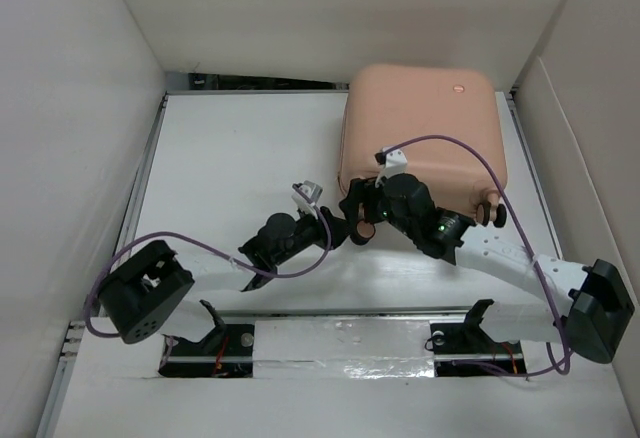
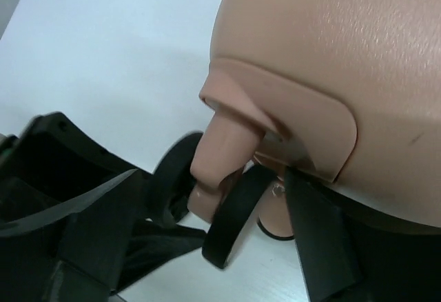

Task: Pack the luggage

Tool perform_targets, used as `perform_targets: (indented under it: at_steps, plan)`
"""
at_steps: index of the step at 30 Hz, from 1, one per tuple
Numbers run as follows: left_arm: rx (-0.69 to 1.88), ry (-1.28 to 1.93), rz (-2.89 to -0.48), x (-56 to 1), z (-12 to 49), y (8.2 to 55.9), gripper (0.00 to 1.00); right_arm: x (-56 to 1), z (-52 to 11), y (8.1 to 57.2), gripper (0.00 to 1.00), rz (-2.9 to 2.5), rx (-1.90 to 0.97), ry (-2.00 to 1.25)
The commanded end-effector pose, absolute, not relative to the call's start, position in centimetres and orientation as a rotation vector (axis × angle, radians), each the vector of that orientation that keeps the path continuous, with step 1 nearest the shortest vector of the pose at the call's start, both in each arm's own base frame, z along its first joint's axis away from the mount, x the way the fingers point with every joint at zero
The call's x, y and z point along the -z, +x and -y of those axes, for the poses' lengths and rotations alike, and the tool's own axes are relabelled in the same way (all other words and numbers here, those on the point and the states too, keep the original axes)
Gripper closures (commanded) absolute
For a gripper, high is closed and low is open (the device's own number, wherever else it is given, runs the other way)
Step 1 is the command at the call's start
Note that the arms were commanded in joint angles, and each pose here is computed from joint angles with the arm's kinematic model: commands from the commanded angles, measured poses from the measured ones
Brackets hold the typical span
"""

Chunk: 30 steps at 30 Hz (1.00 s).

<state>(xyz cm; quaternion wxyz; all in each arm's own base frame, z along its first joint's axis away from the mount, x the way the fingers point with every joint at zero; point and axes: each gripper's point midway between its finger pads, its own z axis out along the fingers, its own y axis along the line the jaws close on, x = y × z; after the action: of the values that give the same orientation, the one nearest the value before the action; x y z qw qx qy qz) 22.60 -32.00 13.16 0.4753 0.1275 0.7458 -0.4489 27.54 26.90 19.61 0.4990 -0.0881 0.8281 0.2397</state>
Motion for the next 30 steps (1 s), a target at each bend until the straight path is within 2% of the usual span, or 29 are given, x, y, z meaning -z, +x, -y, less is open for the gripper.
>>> perform_targets:
  at_steps: [1,2,3,5,9,11,15,16,18,20,23,27,30]
  plan:
    - [1.172,0.337,-1.657,-17.6,34.5,23.3,0.68,-21.9,-26.7,29.8,0.17,-1.949,-0.550,-0.192]
    - [1.149,0.325,-1.653,-17.6,34.5,23.9,0.68,-21.9,-26.8,29.8,0.20,-1.950,-0.558,-0.187]
    - [1.137,0.326,-1.666,-17.0,34.9,24.0,0.68,-22.1,-26.8,30.1,0.33,-1.936,-0.568,-0.183]
    - [1.102,0.292,-1.656,-17.3,35.2,25.0,0.67,-21.4,-26.9,30.0,0.38,-1.950,-0.590,-0.205]
    - [1.033,0.232,-1.659,-16.5,35.5,26.7,0.65,-22.2,-27.4,30.2,0.66,-1.914,-0.648,-0.220]
    - [0.998,0.211,-1.655,-16.4,35.8,27.4,0.62,-22.3,-27.2,30.4,0.68,-1.912,-0.650,-0.223]
    - [0.934,0.172,-1.671,-15.4,35.3,28.4,0.59,-22.3,-27.1,29.9,0.31,-1.924,-0.654,-0.242]
    - [0.931,0.172,-1.674,-15.3,35.4,28.2,0.57,-21.8,-26.9,29.8,0.17,-1.938,-0.645,-0.242]
    - [0.900,0.157,-1.686,-14.6,34.9,28.4,0.49,-21.5,-26.6,29.6,0.09,-1.944,-0.640,-0.225]
    - [0.882,0.151,-1.693,-14.2,34.7,28.6,0.42,-20.5,-26.1,29.6,0.08,-1.957,-0.637,-0.211]
    - [0.856,0.133,-1.691,-14.0,34.5,29.0,0.38,-19.7,-26.5,29.6,0.10,-1.965,-0.654,-0.209]
    - [0.866,0.142,-1.668,-14.0,34.9,29.2,0.38,-18.6,-26.6,29.8,0.16,-2.020,-0.625,-0.211]
    - [0.886,0.149,-1.628,-14.2,34.6,28.1,0.41,-17.4,-25.5,30.1,0.15,-2.064,-0.564,-0.181]
